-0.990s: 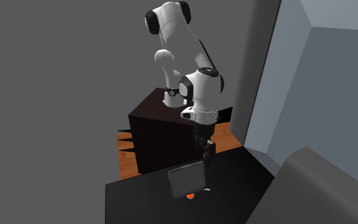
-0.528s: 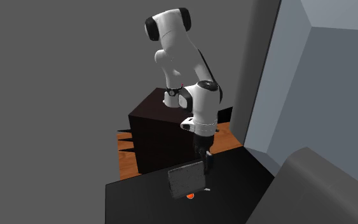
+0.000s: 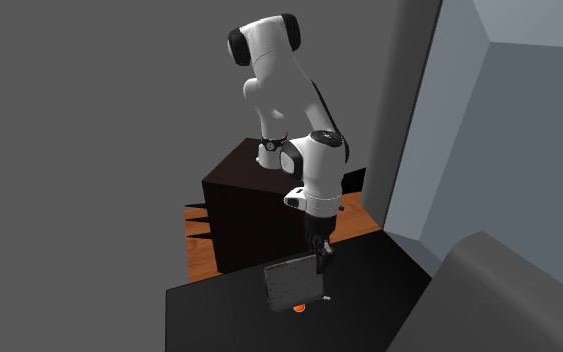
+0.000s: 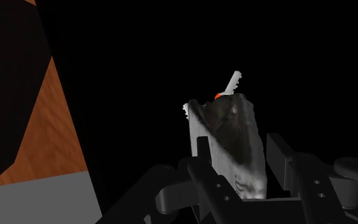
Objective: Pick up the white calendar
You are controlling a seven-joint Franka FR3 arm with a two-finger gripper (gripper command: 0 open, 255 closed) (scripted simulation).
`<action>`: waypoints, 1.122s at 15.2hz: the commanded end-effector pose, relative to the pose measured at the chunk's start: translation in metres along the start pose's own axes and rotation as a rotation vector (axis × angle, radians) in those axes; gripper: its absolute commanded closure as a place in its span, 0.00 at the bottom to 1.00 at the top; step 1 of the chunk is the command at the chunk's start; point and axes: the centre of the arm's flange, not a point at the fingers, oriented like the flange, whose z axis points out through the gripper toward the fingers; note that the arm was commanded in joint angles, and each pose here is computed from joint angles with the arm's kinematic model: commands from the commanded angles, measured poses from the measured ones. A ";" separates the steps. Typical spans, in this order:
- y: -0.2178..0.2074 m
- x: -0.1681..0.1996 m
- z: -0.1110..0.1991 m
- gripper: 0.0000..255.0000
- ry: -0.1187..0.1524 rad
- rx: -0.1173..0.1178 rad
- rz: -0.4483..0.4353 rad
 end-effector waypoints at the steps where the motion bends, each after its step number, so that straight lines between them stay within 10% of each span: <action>1: 0.000 0.000 0.000 1.00 0.000 0.000 0.000; 17: -0.007 0.003 -0.068 1.00 0.000 0.000 0.000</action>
